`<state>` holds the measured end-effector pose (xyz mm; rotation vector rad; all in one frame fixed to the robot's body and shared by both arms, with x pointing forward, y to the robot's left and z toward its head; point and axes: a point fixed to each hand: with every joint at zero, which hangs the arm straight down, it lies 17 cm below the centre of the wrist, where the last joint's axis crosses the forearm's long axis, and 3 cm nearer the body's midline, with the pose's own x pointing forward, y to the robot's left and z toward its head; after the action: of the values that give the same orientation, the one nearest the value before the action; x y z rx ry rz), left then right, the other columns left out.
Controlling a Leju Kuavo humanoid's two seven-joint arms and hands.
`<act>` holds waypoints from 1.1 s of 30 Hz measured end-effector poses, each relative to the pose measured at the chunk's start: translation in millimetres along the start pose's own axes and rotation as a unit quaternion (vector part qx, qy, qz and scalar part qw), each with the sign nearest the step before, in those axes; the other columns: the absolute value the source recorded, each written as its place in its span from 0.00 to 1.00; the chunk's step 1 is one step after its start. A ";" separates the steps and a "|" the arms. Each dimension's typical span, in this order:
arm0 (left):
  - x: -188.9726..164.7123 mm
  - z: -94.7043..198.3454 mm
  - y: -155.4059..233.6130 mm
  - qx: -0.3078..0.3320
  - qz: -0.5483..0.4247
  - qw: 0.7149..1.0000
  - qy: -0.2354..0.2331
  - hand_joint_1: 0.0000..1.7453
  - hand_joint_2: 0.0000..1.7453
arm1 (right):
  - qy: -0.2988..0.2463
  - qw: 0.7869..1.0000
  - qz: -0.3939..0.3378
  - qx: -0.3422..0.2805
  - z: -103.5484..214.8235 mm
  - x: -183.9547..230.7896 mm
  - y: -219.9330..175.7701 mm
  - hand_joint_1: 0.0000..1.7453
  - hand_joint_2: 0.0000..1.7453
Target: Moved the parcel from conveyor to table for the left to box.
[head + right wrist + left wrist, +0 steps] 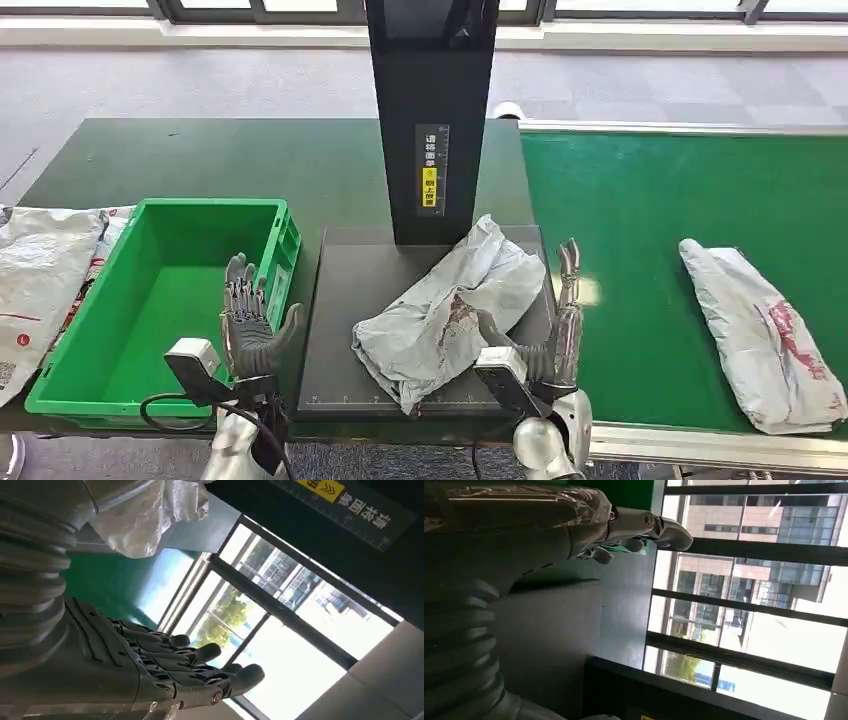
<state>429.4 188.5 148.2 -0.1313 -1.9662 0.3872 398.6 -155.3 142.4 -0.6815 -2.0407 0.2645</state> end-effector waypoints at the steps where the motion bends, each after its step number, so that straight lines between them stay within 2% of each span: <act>1: 0.0 -0.1 0.0 0.000 0.000 1.000 0.000 0.00 1.00 | 0.009 1.000 -0.008 -0.019 -2.1 -1.6 -8.6 0.00 1.00; 4: -0.2 -0.1 0.4 0.001 -0.001 1.000 0.000 0.00 1.00 | 0.024 0.998 -0.027 -0.059 -4.8 -3.4 -30.1 0.00 1.00; 8: -1.6 -0.1 2.1 0.004 -0.020 1.000 0.000 0.00 1.00 | -0.004 0.995 -0.020 -0.094 -11.9 15.6 -59.3 0.00 1.00; 11: -1.3 -1.2 0.0 0.001 -0.115 0.993 -0.014 0.00 1.00 | -0.035 0.990 -0.009 -0.134 -22.4 35.7 -92.3 0.00 1.00; 13: 3.2 -1.8 -18.5 -0.029 -0.159 0.986 -0.032 0.00 1.00 | -0.046 0.987 -0.002 -0.153 -25.2 43.1 -109.2 0.00 1.00; 18: 12.2 7.4 -113.4 -0.149 -0.219 0.961 -0.075 0.00 1.00 | -0.047 0.985 -0.004 -0.164 -26.9 44.3 -117.2 0.00 1.00; 21: 6.2 17.4 -141.9 -0.188 -0.227 0.953 -0.074 0.00 1.00 | -0.044 0.985 -0.006 -0.167 -26.6 42.8 -118.4 0.00 1.00; 28: -23.9 38.1 -167.0 -0.243 -0.307 0.917 -0.069 0.00 1.00 | -0.042 0.985 -0.008 -0.168 -26.4 41.8 -118.8 0.00 1.00; 33: -39.2 40.2 -165.2 -0.240 -0.350 0.903 -0.059 0.00 1.00 | -0.041 0.985 -0.008 -0.168 -26.3 41.5 -119.0 0.00 1.00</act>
<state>423.2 14.3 153.4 0.2936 -2.0398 -0.5756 360.7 -231.9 238.7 -0.8708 -2.1934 -0.0667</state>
